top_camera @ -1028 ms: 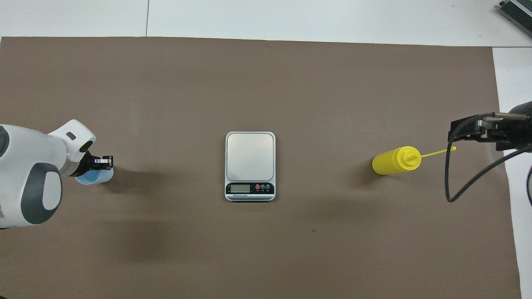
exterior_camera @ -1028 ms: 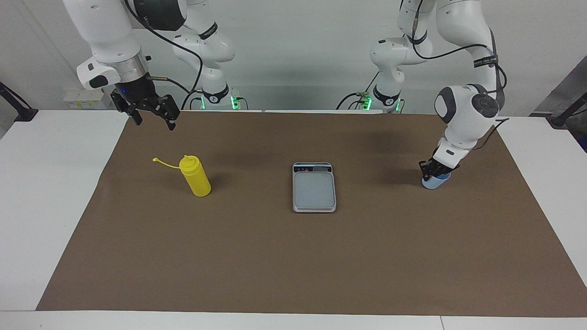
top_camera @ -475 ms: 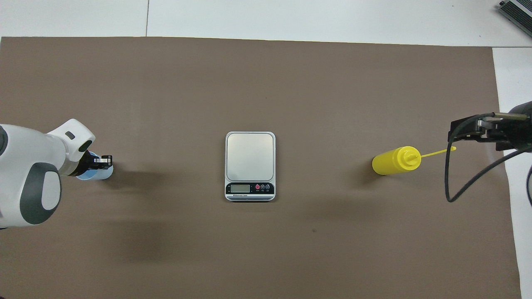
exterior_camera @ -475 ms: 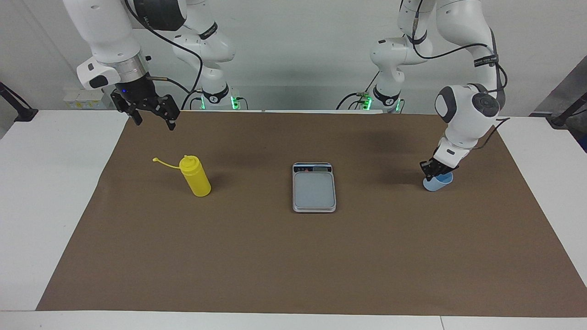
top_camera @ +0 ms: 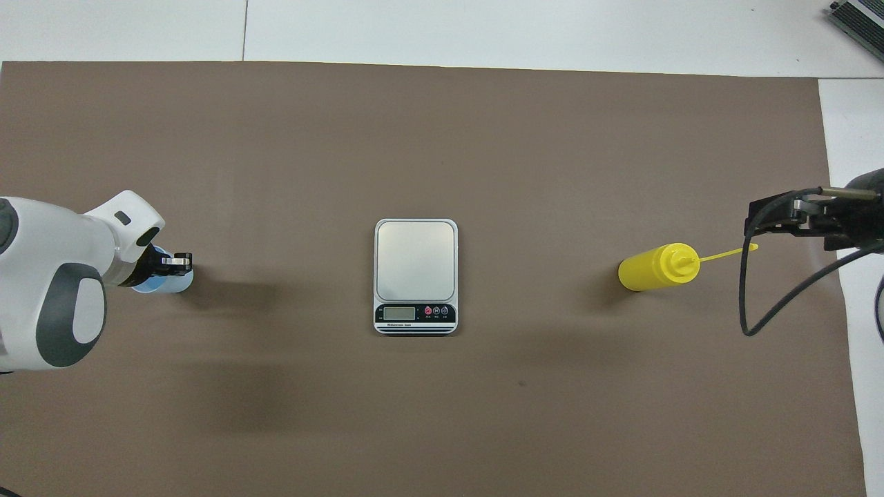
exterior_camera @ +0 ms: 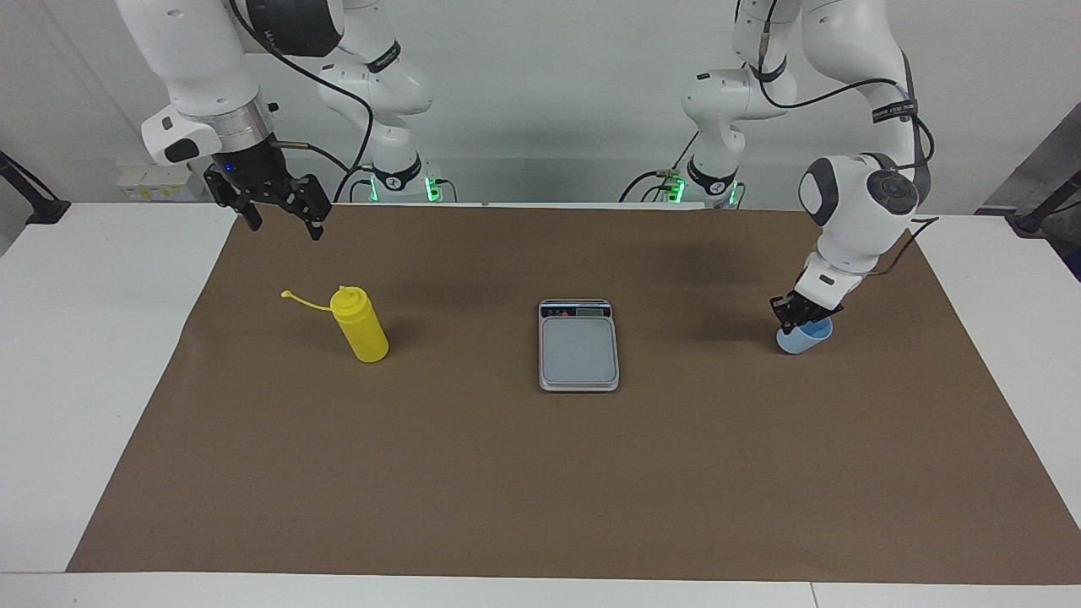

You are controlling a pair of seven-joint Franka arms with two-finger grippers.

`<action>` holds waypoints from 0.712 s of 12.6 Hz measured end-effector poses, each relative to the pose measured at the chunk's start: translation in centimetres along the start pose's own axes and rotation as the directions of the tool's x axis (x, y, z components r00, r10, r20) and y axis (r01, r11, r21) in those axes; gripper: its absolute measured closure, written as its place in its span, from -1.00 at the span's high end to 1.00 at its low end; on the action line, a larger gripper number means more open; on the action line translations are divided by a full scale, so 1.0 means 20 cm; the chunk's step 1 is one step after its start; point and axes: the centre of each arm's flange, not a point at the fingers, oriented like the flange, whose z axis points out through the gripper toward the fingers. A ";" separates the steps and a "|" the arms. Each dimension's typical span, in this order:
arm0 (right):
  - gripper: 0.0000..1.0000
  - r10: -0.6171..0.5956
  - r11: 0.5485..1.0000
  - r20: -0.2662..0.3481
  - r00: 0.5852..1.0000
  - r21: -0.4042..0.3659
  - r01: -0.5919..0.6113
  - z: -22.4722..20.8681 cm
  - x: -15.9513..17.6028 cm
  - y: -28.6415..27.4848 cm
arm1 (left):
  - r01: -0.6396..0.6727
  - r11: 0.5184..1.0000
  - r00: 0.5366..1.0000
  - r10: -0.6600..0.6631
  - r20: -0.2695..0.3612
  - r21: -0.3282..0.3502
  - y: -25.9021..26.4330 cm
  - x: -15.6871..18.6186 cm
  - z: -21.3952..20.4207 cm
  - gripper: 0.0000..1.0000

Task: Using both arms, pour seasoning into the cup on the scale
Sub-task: 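Close the left gripper around the light blue cup, then carry the cup with the left gripper over the scale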

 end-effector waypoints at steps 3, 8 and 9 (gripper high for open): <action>1.00 0.000 1.000 0.000 1.000 0.000 0.000 0.00 0.00 0.00 | 0.015 1.000 1.000 -0.015 -0.004 -0.002 0.10 0.03 -0.03 -0.92; 1.00 0.000 1.000 0.000 1.000 0.000 0.000 0.00 0.00 0.00 | 0.121 0.993 0.993 -0.121 -0.004 -0.007 0.44 0.03 -0.08 -0.92; 1.00 0.000 1.000 0.000 1.000 0.000 0.000 0.00 0.00 0.00 | 0.139 0.990 0.990 -0.139 -0.005 -0.009 0.51 0.02 -0.08 -0.92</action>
